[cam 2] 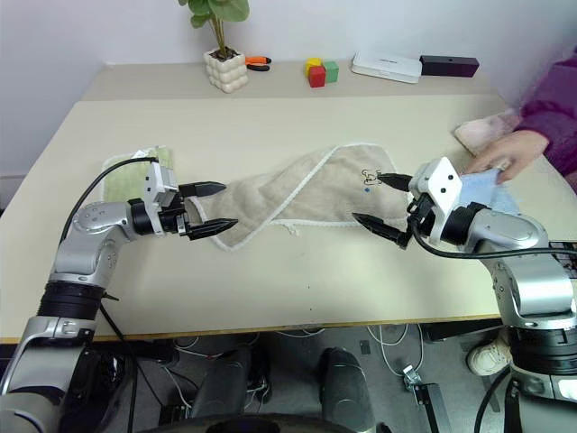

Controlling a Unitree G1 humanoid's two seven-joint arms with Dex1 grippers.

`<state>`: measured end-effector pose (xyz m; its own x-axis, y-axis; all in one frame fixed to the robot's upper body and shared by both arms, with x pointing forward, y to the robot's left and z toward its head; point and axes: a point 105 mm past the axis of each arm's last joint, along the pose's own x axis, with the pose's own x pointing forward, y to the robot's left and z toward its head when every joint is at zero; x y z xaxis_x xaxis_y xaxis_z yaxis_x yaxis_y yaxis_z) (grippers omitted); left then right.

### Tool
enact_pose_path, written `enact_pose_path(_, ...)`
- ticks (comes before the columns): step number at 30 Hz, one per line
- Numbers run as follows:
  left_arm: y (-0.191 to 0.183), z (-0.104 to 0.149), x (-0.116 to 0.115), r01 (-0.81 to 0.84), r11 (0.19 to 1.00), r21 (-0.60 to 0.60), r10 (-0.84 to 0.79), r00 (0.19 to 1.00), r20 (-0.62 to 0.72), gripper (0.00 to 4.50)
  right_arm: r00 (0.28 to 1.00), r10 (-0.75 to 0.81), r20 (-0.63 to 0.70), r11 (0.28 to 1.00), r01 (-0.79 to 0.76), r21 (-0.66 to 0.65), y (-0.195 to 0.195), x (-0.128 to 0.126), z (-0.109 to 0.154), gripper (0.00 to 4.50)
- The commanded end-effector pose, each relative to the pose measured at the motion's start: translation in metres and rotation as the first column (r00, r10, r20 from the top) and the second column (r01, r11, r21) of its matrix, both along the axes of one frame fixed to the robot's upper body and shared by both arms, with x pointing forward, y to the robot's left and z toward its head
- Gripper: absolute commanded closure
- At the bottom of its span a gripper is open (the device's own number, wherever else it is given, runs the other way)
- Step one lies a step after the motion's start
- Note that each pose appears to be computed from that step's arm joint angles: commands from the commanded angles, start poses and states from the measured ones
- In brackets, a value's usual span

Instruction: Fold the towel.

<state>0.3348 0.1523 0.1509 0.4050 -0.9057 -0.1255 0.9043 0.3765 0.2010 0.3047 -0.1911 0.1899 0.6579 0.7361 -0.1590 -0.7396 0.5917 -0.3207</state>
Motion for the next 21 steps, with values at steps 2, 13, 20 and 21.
enact_pose_path(2, 0.0, 0.0, -0.018, 0.086, 0.992, 0.093, -0.087, 0.996, 0.003, 0.03, 0.999, 0.01, 0.043, 1.0, -0.01, 0.011, 0.005, -0.001, 0.008, 0.0)
enact_pose_path(13, -0.013, -0.028, -0.026, 0.111, 0.954, 0.28, -0.135, 0.988, 0.07, 0.03, 0.995, 0.038, 0.09, 0.998, -0.042, 0.046, 0.022, 0.015, 0.013, 0.0)
enact_pose_path(20, -0.017, -0.058, -0.018, 0.028, 0.944, 0.329, -0.062, 0.993, 0.095, 0.03, 0.993, 0.064, 0.096, 0.996, -0.069, 0.059, 0.033, 0.014, 0.012, 0.0)
enact_pose_path(21, -0.015, -0.063, -0.017, 0.019, 0.946, 0.325, -0.042, 0.997, 0.062, 0.03, 0.993, 0.068, 0.097, 0.996, -0.073, 0.058, 0.036, 0.014, 0.013, 0.0)
